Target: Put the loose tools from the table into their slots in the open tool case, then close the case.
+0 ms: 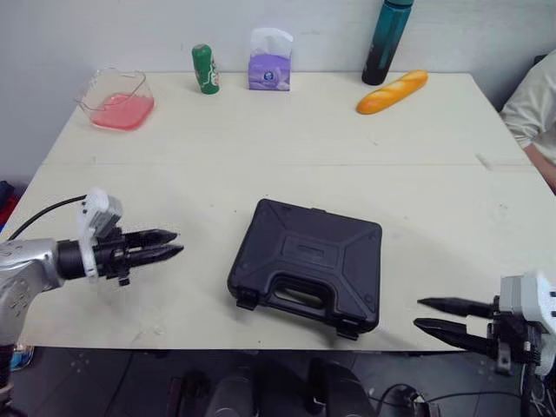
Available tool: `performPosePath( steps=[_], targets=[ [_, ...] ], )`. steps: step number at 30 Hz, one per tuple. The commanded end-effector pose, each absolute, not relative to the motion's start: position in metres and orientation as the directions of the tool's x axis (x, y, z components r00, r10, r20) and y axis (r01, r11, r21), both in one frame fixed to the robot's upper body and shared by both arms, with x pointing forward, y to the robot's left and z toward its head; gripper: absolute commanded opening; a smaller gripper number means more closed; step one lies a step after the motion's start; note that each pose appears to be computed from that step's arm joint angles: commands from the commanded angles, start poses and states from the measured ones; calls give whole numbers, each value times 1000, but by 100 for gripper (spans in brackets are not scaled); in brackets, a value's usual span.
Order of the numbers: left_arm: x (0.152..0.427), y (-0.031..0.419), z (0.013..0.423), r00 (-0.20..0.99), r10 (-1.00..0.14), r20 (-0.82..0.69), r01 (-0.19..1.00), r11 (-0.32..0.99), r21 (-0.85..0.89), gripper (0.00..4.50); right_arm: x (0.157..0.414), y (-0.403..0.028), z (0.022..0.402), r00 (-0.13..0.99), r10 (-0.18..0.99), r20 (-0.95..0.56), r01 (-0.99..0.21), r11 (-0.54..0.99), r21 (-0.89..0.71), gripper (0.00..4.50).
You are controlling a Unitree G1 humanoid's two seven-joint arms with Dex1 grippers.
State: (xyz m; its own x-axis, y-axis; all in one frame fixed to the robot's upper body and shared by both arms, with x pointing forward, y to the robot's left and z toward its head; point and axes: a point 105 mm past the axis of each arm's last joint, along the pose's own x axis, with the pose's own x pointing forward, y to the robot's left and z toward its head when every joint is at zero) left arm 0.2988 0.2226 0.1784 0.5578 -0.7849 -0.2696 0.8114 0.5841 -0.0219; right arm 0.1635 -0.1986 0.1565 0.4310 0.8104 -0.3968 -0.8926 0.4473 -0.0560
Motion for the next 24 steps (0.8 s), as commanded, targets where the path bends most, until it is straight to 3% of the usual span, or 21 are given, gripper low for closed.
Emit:
performPosePath(
  steps=[1, 9, 17, 24],
  targets=[
    [341, 202, 176, 585, -758, -288, 802, 593, 70, 4, 159, -173, 147, 334, 862, -382, -928, 372, 27, 0],
    [401, 142, 179, 527, -805, -272, 846, 529, 70, 4, 169, -155, 114, 256, 864, -433, -940, 328, 99, 0],
    [426, 112, 172, 518, -810, -274, 851, 520, 72, 4, 181, -148, 105, 251, 861, -441, -943, 320, 87, 0],
    [428, 90, 169, 450, -840, -303, 891, 442, 101, 4, 205, -158, 109, 268, 838, -476, -951, 310, 11, 0]
  ],
)
